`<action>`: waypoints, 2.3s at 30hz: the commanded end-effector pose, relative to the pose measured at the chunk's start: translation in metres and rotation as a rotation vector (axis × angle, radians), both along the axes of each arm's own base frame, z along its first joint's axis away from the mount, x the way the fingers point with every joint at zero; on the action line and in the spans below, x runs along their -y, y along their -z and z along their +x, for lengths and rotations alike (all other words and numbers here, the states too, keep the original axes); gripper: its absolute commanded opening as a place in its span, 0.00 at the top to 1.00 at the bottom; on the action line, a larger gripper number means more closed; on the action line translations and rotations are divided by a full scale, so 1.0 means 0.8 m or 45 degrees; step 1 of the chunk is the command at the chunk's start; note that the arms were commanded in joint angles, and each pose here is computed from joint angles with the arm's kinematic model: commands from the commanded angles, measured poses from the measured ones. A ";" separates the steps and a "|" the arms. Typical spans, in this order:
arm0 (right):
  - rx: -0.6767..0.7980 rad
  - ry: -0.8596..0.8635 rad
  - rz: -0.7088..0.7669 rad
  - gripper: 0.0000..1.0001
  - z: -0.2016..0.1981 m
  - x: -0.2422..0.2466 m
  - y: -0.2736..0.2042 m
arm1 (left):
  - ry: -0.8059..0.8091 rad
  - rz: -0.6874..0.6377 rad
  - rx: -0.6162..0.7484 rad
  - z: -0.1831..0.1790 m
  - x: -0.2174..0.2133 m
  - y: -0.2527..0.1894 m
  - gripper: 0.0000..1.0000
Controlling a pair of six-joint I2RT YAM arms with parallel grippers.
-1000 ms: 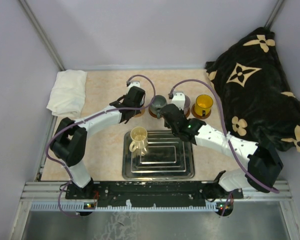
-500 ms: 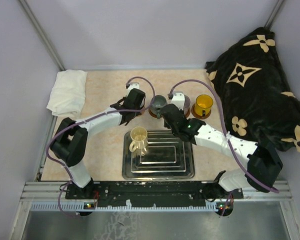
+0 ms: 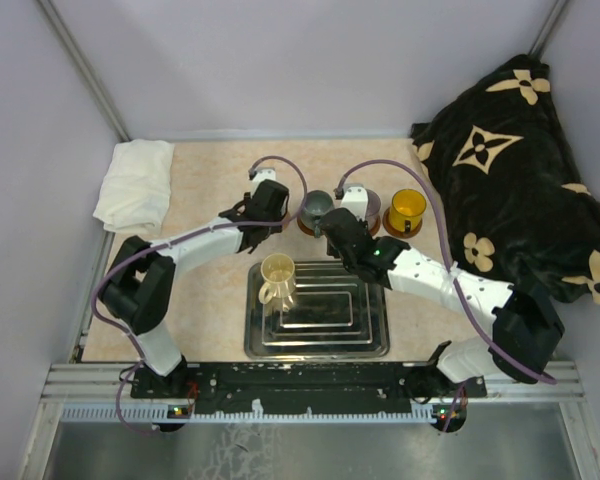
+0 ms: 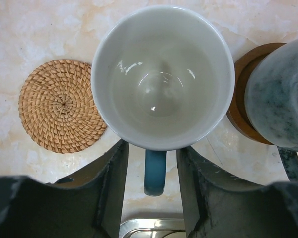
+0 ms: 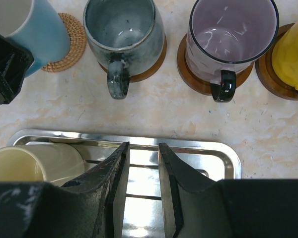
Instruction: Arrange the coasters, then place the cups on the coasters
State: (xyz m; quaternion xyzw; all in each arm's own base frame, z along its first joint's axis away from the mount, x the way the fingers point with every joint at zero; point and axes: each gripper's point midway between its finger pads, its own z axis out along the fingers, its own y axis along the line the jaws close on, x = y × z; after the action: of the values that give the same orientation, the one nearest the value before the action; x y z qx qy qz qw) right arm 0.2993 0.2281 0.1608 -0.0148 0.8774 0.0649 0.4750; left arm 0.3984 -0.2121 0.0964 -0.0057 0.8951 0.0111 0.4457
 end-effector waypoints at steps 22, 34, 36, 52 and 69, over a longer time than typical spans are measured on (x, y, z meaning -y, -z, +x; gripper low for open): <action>0.092 0.060 0.051 0.69 0.010 0.011 -0.034 | 0.076 -0.113 0.110 -0.059 -0.008 -0.075 0.00; 0.128 0.080 0.042 0.67 0.013 0.016 -0.044 | 0.447 -0.265 0.058 -0.201 -0.005 -0.069 0.18; 0.133 0.079 0.044 0.67 0.014 0.016 -0.046 | 0.475 -0.283 0.025 -0.216 -0.006 -0.064 0.20; 0.085 0.102 0.055 0.68 -0.003 0.030 -0.030 | 0.548 -0.248 -0.146 -0.253 0.001 -0.020 0.32; 0.009 0.173 0.025 0.68 -0.025 0.058 0.001 | 0.540 -0.204 -0.183 -0.247 0.006 0.012 0.44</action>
State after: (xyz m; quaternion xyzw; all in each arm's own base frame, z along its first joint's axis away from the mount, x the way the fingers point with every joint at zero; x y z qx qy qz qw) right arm 0.2764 0.1917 0.1526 0.0182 0.8830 0.0402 0.4673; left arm 0.1977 -0.2097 0.0853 0.1492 0.9095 -0.1426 0.3610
